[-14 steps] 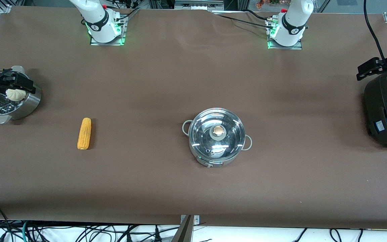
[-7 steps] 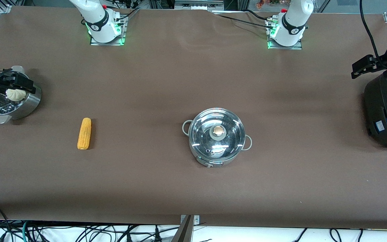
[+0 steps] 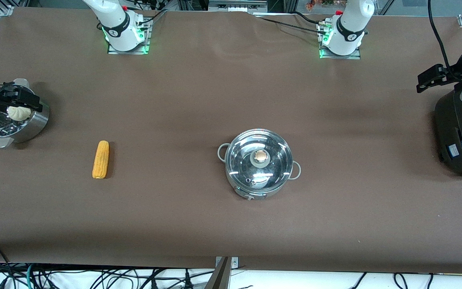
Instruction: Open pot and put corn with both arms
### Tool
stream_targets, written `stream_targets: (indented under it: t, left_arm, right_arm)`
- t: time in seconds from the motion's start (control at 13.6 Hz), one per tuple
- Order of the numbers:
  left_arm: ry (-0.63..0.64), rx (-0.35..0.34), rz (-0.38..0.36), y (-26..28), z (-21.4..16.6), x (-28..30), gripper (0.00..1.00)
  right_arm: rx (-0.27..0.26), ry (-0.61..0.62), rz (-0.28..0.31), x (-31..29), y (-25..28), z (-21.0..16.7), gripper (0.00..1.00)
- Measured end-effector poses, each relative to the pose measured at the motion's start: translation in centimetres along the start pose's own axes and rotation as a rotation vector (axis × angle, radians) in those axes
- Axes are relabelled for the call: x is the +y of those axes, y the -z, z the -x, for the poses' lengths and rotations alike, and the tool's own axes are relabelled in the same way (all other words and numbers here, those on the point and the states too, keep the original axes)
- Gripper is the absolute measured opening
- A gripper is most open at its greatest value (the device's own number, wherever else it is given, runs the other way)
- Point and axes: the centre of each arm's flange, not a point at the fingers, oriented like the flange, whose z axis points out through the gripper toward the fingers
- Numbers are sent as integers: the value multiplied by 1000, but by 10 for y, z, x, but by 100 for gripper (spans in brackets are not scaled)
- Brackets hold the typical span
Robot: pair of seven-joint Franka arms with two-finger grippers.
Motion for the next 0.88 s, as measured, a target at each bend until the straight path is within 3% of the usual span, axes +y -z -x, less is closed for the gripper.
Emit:
stream_targets:
  t: [0.37, 0.88]
  left_arm:
    - [3, 1, 10, 1, 0, -1, 100]
    - [4, 2, 10, 1, 0, -2, 100]
  right_arm:
    - [-4, 0, 0, 0, -4, -3, 100]
    - [-42, 1, -6, 2, -52, -34, 100]
